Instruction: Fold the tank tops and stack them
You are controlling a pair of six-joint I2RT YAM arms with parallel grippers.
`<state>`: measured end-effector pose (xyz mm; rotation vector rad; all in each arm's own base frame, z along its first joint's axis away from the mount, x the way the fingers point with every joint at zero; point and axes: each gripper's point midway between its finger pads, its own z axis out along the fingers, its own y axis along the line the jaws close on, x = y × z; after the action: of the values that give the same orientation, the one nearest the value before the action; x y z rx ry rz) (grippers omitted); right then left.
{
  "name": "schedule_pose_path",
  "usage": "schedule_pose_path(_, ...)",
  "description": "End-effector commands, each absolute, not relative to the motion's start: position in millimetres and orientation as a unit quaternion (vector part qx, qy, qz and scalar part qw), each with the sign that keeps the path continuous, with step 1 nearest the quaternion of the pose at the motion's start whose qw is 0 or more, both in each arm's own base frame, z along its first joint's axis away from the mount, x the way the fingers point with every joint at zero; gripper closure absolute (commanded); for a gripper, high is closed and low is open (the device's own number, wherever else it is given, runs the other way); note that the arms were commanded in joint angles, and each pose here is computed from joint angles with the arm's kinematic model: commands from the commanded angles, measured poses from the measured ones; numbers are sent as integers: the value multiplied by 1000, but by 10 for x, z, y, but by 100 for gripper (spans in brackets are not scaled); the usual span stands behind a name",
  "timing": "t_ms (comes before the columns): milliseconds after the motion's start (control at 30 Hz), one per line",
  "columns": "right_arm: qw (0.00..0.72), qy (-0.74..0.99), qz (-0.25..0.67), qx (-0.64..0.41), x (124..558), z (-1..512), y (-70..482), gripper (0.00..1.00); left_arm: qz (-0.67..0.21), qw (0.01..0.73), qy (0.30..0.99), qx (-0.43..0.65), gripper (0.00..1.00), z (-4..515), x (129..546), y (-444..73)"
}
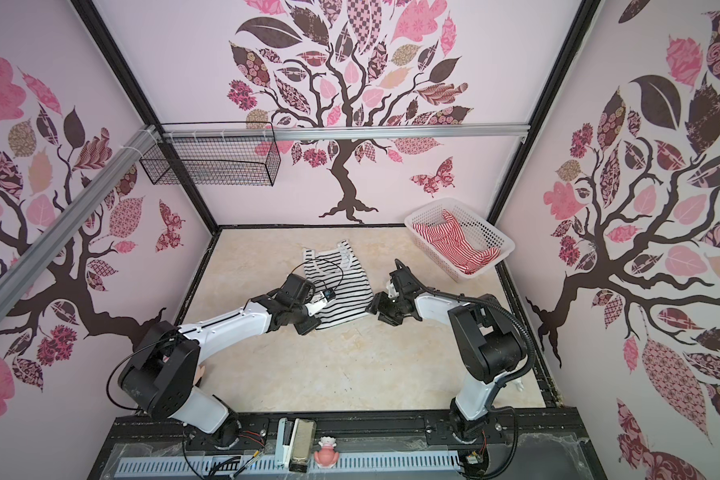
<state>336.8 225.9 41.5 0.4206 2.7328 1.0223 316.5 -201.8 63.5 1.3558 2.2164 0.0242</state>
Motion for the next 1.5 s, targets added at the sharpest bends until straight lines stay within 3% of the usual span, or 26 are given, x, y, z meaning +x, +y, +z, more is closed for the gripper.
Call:
schedule_pose_path(0, 84, 908, 357, 201, 3475, 263, 2250, 48, 20, 286, 809, 513, 35, 668, 3159, -2065)
schedule_pose_path(333, 67, 893, 374, 240, 3548, 70, 2281, 64, 21, 277, 803, 527, 35, 573, 3068, -2068)
schedule_pose_path(567, 74, 893, 377, 234, 3562, 161, 2282, 90, 49, 266, 784, 559, 34, 433, 3013, -2054)
schedule_pose_path(1100, 76, 893, 382, 226, 3575, 289, 2299, 93, 56, 208, 788, 577, 36, 94, 2987, -2060)
schedule_pose_path(1200, 78, 892, 384, 226, 3595, 323, 2305, 93, 55, 194, 789, 581, 41, 41, 2964, -2048)
schedule_pose_path(1467, 90, 890, 389, 222, 3621, 447, 2237, 93, 7, 160, 787, 596, 72, 60, 2820, -2126)
